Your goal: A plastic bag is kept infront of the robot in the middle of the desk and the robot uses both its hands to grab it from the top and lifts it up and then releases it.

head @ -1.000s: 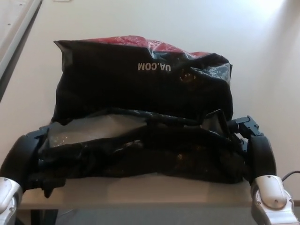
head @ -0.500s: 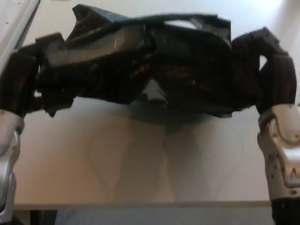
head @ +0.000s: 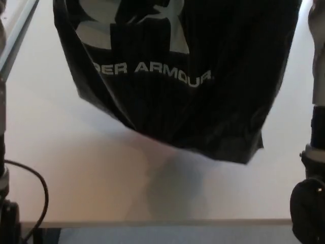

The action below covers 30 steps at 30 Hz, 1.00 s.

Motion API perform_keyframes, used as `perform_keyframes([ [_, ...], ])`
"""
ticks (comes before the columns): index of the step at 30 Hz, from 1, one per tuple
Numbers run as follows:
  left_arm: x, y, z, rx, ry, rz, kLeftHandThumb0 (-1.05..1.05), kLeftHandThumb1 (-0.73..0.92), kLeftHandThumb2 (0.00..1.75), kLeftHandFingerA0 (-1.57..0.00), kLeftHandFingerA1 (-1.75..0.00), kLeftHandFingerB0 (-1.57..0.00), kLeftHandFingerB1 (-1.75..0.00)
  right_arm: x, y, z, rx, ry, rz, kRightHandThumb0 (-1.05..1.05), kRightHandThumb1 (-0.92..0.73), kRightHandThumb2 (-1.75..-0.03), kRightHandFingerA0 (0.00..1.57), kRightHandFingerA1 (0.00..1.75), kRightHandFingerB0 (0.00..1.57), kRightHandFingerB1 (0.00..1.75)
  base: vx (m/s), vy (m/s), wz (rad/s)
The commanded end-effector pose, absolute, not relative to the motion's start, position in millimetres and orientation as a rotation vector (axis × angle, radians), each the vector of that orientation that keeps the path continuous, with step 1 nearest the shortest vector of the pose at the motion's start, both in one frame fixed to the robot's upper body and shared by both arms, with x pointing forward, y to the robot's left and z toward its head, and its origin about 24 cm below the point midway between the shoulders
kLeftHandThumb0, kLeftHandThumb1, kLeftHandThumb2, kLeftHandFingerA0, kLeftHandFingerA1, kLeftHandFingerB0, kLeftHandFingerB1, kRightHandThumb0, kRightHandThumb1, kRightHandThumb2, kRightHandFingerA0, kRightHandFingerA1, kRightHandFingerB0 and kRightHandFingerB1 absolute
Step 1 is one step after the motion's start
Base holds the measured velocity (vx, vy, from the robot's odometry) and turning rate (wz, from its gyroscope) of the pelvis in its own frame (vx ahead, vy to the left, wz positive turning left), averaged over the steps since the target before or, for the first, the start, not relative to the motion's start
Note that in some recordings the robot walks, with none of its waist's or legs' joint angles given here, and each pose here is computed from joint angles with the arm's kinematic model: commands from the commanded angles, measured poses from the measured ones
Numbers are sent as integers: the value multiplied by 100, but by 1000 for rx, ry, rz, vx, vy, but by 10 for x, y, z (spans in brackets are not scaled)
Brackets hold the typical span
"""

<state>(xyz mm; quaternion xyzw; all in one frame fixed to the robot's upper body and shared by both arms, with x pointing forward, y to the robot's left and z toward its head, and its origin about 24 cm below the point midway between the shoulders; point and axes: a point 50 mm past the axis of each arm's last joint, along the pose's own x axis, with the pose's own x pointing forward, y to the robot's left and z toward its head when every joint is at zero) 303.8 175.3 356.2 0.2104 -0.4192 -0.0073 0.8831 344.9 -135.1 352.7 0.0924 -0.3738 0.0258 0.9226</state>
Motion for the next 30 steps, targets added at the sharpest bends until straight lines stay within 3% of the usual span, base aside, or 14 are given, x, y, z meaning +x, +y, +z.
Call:
perform_keyframes([
  [1, 2756, 1756, 4345, 393, -1068, 82, -22, 60, 62, -101, -175, -72, -175, 3175, -1450, 4364, 299, -944, 68, -47, -74, -63, 103, 175, 71, 169, 0, 0, 0],
  [5, 2702, 1749, 4506, 407, -1113, 90, -20, 60, 62, -100, -175, -72, -175, 3130, -1457, 4471, 316, -967, 59, -49, -73, -63, 102, 175, 71, 156, 0, 0, 0],
  [10, 2693, 1748, 4553, 404, -1120, 75, -18, 59, 63, -100, -175, -71, -175, 3119, -1452, 4476, 314, -964, 73, -47, -74, -63, 103, 175, 71, 153, 0, 0, 0],
  [14, 2686, 1742, 4528, 448, -1110, 93, -20, 60, 62, -102, -175, -74, -175, 3134, -1460, 4429, 313, -945, 64, -47, -73, -62, 102, 175, 70, 158, 0, 0, 0],
  [15, 2698, 1735, 4497, 432, -1089, 74, -21, 61, 61, -101, -175, -73, -175, 3163, -1476, 4386, 319, -928, 54, -44, -74, -62, 103, 175, 67, 165, 0, 0, 0],
  [18, 2731, 1731, 4442, 419, -1070, 65, -21, 61, 61, -101, -175, -73, -175, 3227, -1509, 4314, 303, -915, 56, -44, -75, -62, 103, 175, 69, 164, 0, 0, 0],
  [20, 2777, 1722, 4402, 404, -1037, 70, -20, 59, 62, -100, -175, -74, -175, 3286, -1526, 4245, 288, -882, 47, -42, -75, -61, 103, 175, 68, 147, 0, 0, 0],
  [21, 2784, 1721, 4398, 412, -1036, 75, -20, 59, 62, -100, -175, -74, -175, 3297, -1528, 4234, 290, -878, 47, -42, -75, -61, 103, 175, 68, 147, 0, 0, 0],
  [23, 2836, 1733, 4348, 415, -1018, 84, -20, 59, 62, -99, -175, -73, -175, 3396, -1561, 4147, 266, -829, 33, -42, -77, -60, 97, 175, 62, 170, 0, 0, 0],
  [25, 2864, 1746, 4328, 435, -1015, 104, -22, 59, 61, -99, -175, -73, -175, 3442, -1576, 4112, 255, -812, 16, -42, -76, -60, 96, 175, 61, 175, 0, 0, 0],
  [28, 3003, 1820, 4163, 519, -960, 178, -19, 59, 57, -92, -175, -70, -175, 3599, -1601, 3931, 250, -725, -23, -43, -75, -61, 99, 175, 66, 164, 0, 0, 0],
  [30, 3077, 1850, 4053, 519, -915, 193, -20, 60, 57, -90, -175, -67, -175, 3677, -1591, 3791, 241, -688, -23, -41, -75, -61, 95, 175, 65, 168, 0, 0, 0],
])
